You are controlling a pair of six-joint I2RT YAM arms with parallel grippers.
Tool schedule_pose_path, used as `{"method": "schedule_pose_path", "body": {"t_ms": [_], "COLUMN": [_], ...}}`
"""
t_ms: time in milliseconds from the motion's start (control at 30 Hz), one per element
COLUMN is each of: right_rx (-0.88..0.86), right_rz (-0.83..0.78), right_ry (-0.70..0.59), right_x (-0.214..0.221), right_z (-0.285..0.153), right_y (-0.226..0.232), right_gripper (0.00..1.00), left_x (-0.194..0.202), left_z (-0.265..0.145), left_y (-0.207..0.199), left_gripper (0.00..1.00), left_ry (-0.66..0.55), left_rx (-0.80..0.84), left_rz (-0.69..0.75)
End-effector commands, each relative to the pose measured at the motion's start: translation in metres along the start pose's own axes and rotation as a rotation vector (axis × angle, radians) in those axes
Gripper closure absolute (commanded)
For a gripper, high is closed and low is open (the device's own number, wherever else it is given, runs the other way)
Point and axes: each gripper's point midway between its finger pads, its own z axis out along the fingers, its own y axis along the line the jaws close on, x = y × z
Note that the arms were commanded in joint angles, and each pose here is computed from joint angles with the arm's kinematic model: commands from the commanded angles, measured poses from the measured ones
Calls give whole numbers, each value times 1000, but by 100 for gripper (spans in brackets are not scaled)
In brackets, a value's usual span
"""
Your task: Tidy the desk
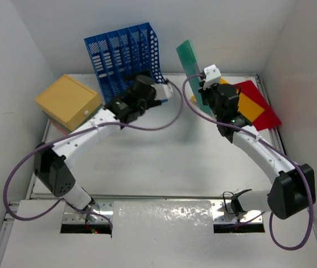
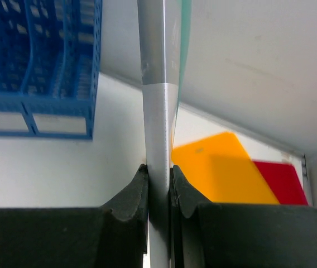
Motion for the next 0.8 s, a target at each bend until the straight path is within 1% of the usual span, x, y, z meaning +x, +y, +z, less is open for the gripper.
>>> {"method": "schedule_pose_path", "body": {"t_ms": [0, 33, 100, 167, 200, 233, 267, 300, 367, 400, 433, 467, 533, 567, 633, 667, 767], "right_rx": [12, 22, 26, 39, 36, 26, 14, -29, -78, -119, -137, -156, -215, -228, -256, -263, -299], "right_rz": [59, 66, 82, 100, 111, 122, 152, 160, 227, 234, 248, 285, 308, 312, 342, 344, 389], "right_ry": [-269, -311, -343, -401, -453, -476, -515, -554, -608, -649, -655, -706, -733, -795, -812, -824, -832], "right_x": [-112, -136, -154, -177, -193, -200, -211, -224, -239, -254, -256, -276, -284, -303, -311, -315, -321], "right_z": [-7, -10, -12, -17, -21, -21, -23, -26, -24, -27, -20, -26, -17, -24, -16, -5, 16], "right_y": [-18, -25, -28, -35, -37, -36, -36, -30, -23, -19, -15, -16, -6, -6, 0, 2, 12], "right_gripper": [100, 100, 100, 100, 100, 100, 100, 100, 100, 100, 100, 100, 100, 100, 100, 100, 100], "left_x": [20, 23, 29, 44, 49, 64, 70, 85, 99, 112, 116, 121, 138, 148, 161, 167, 185], "left_z": [-41, -59, -71, -82, -88, -89, -92, -98, -103, -109, -112, -112, -112, -107, -95, -88, -79], "left_y": [65, 78, 84, 94, 102, 112, 120, 131, 139, 146, 147, 146, 141, 138, 130, 128, 130], "left_gripper": [0, 0, 0, 1, 0, 0, 0, 0, 0, 0, 1, 1, 0, 0, 0, 0, 0], "left_ry": [-118, -158, -193, -179, -175, -137, -137, -129, -132, -124, -129, -122, -80, -44, -3, 13, 45], "left_rx": [-45, -63, -29, -51, -79, -127, -148, -192, -222, -254, -252, -249, -254, -261, -264, -270, -297], "left_rz": [-372, -461, -526, -618, -684, -732, -771, -850, -925, -993, -1020, -1041, -1100, -1129, -1146, -1155, -1150]}}
